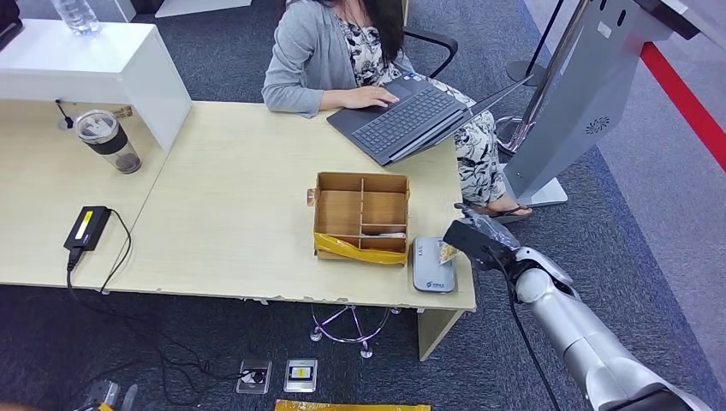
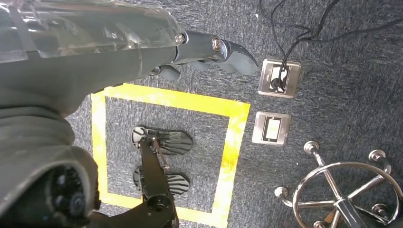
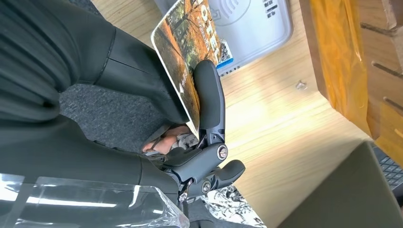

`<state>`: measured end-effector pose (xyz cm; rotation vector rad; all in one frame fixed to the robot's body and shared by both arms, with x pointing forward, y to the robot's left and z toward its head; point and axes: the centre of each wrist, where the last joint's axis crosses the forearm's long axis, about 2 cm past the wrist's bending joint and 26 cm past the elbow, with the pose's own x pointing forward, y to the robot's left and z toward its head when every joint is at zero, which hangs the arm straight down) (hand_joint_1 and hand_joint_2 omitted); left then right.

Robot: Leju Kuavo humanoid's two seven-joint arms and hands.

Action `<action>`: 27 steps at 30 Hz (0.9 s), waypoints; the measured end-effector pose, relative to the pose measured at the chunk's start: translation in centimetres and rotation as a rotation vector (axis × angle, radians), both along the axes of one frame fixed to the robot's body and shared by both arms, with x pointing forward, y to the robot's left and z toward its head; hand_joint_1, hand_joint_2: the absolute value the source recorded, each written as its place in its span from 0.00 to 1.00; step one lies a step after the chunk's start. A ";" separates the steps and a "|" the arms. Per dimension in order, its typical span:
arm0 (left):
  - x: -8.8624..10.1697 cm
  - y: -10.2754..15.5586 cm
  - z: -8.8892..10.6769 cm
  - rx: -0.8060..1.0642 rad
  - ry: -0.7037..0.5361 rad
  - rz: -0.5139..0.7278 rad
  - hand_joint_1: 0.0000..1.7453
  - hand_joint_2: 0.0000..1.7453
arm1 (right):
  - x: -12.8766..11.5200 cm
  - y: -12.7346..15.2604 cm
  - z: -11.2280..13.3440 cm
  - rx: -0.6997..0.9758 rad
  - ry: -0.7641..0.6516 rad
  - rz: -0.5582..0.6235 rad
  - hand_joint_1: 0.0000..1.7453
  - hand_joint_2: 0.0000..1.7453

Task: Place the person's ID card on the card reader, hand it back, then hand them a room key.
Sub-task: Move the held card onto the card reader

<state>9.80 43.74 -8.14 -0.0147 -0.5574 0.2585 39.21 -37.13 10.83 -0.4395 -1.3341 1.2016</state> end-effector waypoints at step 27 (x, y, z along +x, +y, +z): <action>-0.2 0.0 -0.1 0.020 -0.003 -0.042 0.00 0.00 | 5.2 -5.4 22.4 -0.021 -0.443 -0.120 1.00 1.00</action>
